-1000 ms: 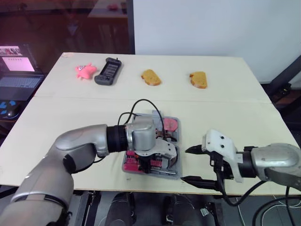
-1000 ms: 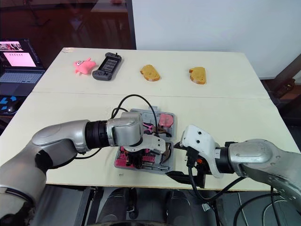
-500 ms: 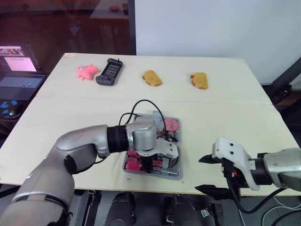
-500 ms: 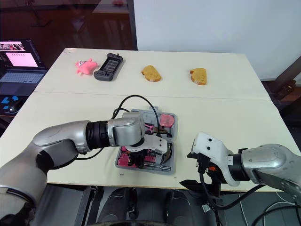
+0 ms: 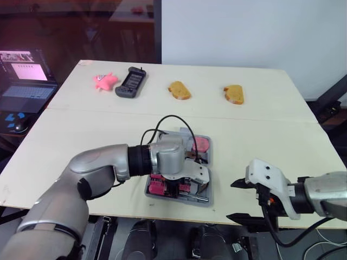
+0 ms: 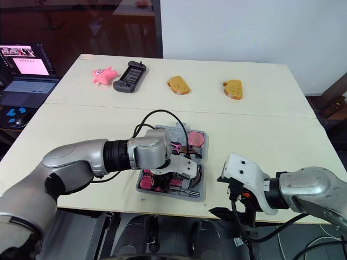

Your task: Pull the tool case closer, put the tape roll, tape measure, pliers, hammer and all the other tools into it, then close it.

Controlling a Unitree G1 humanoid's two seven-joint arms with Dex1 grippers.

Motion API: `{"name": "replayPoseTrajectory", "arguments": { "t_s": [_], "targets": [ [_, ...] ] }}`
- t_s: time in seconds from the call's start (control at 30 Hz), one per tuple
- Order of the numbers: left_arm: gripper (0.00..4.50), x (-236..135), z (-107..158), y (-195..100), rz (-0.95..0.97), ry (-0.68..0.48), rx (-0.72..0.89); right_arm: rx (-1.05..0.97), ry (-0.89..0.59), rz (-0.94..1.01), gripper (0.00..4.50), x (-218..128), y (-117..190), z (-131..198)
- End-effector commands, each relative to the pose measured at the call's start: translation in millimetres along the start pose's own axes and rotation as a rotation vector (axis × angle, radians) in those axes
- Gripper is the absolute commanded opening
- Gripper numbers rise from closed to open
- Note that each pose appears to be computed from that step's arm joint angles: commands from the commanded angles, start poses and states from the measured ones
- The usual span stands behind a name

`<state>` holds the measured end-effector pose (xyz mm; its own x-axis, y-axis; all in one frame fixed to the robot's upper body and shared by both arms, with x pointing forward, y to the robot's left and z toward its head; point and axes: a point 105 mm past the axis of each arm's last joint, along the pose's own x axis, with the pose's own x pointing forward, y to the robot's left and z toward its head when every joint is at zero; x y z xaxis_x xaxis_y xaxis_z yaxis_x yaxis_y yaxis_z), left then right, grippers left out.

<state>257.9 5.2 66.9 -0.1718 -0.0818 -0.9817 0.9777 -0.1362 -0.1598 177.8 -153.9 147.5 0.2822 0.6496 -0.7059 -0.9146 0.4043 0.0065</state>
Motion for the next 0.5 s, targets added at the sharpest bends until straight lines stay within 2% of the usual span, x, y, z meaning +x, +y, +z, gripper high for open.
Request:
{"name": "replayPoseTrajectory", "arguments": {
  "t_s": [0.03,0.37,0.43,0.5],
  "targets": [
    [0.35,-6.0,2.9,7.0,0.067,0.009,0.049,-0.033,-0.025,-0.009,4.50,-1.3,-0.2,6.5],
    [0.35,-9.2,5.6,10.9,0.101,-0.001,0.072,-0.044,-0.032,-0.015,4.50,0.1,-3.3,8.8],
    [1.37,-9.3,5.7,12.0,0.106,-0.002,0.076,-0.046,-0.031,-0.017,4.50,0.0,-4.2,8.9],
    [2.16,-10.2,7.6,12.0,0.104,-0.014,0.069,-0.047,-0.030,-0.017,4.50,-0.2,-4.7,8.8]
  ]
}}
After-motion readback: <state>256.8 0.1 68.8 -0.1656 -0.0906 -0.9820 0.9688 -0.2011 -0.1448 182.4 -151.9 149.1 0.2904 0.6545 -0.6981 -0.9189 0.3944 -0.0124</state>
